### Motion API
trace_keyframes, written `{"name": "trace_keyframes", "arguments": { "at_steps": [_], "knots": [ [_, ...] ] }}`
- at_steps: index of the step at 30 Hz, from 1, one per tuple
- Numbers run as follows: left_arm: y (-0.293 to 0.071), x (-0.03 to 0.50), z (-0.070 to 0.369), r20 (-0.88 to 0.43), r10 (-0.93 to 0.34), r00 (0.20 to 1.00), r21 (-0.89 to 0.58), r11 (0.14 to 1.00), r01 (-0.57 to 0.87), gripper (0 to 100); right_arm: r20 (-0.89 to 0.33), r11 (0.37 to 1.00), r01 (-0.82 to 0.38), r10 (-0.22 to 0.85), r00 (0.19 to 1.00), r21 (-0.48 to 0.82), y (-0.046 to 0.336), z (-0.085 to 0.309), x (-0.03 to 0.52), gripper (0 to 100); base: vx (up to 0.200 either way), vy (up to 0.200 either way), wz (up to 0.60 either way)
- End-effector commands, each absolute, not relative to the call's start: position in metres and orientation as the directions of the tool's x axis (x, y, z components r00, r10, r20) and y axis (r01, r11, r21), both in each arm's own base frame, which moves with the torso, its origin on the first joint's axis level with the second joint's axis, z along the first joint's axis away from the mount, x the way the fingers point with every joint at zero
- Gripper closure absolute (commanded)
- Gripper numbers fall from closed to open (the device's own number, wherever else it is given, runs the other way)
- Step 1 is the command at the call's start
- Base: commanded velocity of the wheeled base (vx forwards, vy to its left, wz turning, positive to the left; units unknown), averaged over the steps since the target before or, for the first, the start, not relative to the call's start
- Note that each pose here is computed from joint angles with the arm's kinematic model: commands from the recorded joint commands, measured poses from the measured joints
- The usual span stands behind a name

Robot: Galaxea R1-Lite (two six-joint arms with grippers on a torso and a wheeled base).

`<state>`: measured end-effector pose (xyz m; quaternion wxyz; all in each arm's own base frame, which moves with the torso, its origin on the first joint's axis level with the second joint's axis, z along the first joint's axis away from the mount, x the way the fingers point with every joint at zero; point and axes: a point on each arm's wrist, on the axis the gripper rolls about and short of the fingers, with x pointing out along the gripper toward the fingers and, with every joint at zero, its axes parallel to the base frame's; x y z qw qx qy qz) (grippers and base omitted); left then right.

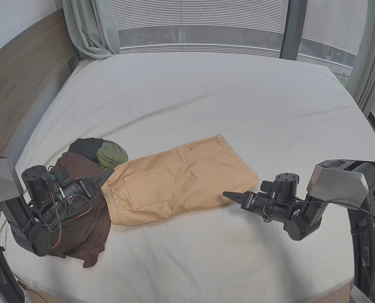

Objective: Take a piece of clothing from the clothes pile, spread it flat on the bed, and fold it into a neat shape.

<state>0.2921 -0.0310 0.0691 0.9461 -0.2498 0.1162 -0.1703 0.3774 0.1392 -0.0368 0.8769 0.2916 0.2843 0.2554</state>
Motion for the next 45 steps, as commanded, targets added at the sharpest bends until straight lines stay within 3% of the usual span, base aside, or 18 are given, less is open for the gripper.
{"name": "trace_keyframes", "arguments": {
  "at_steps": [1, 19, 45],
  "knots": [
    [-0.031, 0.293, 0.068, -0.138, -0.379, 0.915, -0.513, 0.818, 0.261, 0, -0.366, 0.704, -0.269, 0.610, 0.703, 0.657, 0.140, -0.047, 0.380, 0, 0.000, 0.000, 0.00],
    [-0.030, 0.293, 0.066, -0.143, -0.378, 0.915, -0.518, 0.816, 0.256, 0, -0.398, 0.706, -0.283, 0.633, 0.664, 0.649, 0.178, -0.063, 0.401, 0, 0.000, 0.000, 0.00],
    [-0.030, 0.295, 0.065, -0.144, -0.378, 0.915, -0.521, 0.815, 0.254, 0, -0.385, 0.727, -0.250, 0.584, 0.715, 0.640, 0.194, -0.071, 0.423, 0, 0.000, 0.000, 0.00]
  ]
}}
